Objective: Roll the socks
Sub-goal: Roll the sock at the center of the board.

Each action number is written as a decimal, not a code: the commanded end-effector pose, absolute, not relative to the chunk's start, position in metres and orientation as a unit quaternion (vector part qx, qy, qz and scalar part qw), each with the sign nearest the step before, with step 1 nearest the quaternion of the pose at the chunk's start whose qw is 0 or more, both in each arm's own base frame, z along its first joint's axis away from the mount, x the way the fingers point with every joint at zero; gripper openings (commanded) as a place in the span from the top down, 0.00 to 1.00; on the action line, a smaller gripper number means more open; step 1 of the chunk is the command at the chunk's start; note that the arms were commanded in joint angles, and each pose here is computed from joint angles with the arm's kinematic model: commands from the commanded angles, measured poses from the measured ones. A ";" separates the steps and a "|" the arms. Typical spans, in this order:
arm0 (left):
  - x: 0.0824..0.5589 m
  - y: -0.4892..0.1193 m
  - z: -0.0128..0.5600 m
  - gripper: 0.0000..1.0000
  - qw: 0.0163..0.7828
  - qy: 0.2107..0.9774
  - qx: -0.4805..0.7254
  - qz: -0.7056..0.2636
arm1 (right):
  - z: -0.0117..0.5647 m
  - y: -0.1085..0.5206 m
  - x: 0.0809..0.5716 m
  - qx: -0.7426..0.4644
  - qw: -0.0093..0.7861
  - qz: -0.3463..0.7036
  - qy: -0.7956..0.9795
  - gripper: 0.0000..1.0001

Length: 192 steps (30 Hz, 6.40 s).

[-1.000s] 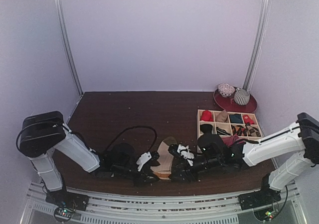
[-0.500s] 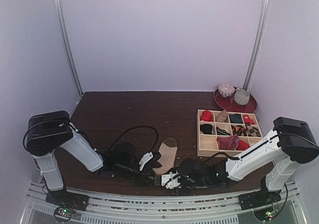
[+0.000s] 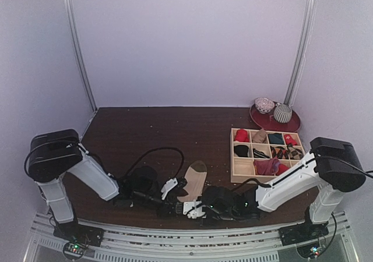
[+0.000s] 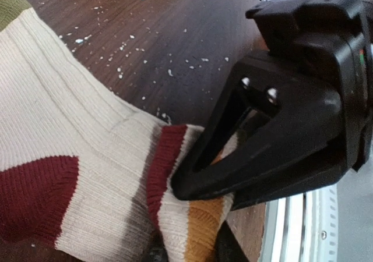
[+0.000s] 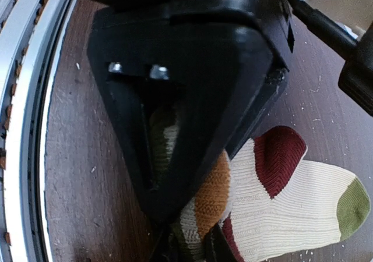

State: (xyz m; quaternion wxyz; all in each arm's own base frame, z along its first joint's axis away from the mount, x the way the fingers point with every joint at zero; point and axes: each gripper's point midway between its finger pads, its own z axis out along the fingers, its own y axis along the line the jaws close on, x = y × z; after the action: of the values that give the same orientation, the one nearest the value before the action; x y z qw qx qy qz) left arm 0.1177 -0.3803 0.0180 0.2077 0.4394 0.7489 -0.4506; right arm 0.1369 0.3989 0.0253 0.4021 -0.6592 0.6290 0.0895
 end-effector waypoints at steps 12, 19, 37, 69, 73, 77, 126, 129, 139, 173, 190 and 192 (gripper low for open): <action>0.129 -0.349 0.115 0.27 0.478 0.640 0.498 -0.337 | -0.012 0.370 0.093 -0.472 0.074 0.370 0.797 0.92; 0.122 -0.372 0.082 0.29 0.459 0.610 0.552 -0.335 | -0.027 0.360 0.090 -0.430 -0.018 0.391 0.814 0.91; 0.121 -0.380 0.028 1.00 0.381 0.663 0.554 -0.330 | -0.034 0.356 0.090 -0.440 -0.045 0.379 0.813 0.89; 0.073 -0.324 -0.062 1.00 0.032 0.831 0.422 -0.360 | 0.032 0.382 0.139 -0.693 0.427 0.027 0.580 0.47; 0.074 -0.324 -0.059 1.00 0.037 0.829 0.425 -0.362 | 0.007 0.376 0.129 -0.697 0.374 0.041 0.610 0.69; 0.083 -0.329 -0.050 0.94 0.065 0.822 0.435 -0.362 | -0.007 0.372 0.118 -0.676 0.344 0.085 0.647 0.81; 0.118 -0.362 0.010 1.00 0.290 0.733 0.515 -0.338 | -0.024 0.360 0.125 -0.454 0.067 0.344 0.819 0.70; 0.107 -0.360 0.005 1.00 0.245 0.748 0.503 -0.357 | 0.011 0.363 0.149 -0.459 0.174 0.321 0.810 0.65; 0.102 -0.342 -0.019 1.00 0.130 0.806 0.422 -0.394 | 0.082 0.368 0.136 -0.580 0.510 0.108 0.626 0.43; 0.187 -0.344 0.119 0.63 0.524 0.645 0.490 -0.263 | -0.016 0.390 0.092 -0.541 0.149 0.294 0.774 0.80; 0.131 -0.349 0.089 0.44 0.495 0.606 0.543 -0.304 | -0.002 0.383 0.115 -0.442 0.062 0.352 0.823 0.80; 0.126 -0.350 0.088 0.43 0.492 0.601 0.548 -0.311 | -0.005 0.382 0.115 -0.442 0.055 0.352 0.823 0.80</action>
State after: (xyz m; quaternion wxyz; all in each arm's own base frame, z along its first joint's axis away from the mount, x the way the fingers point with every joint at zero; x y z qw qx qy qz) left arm 0.1285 -0.3443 0.0664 0.4577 0.5578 0.6280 -0.2917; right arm 0.1330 0.4174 0.0392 0.1520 -0.4583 0.7793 0.3994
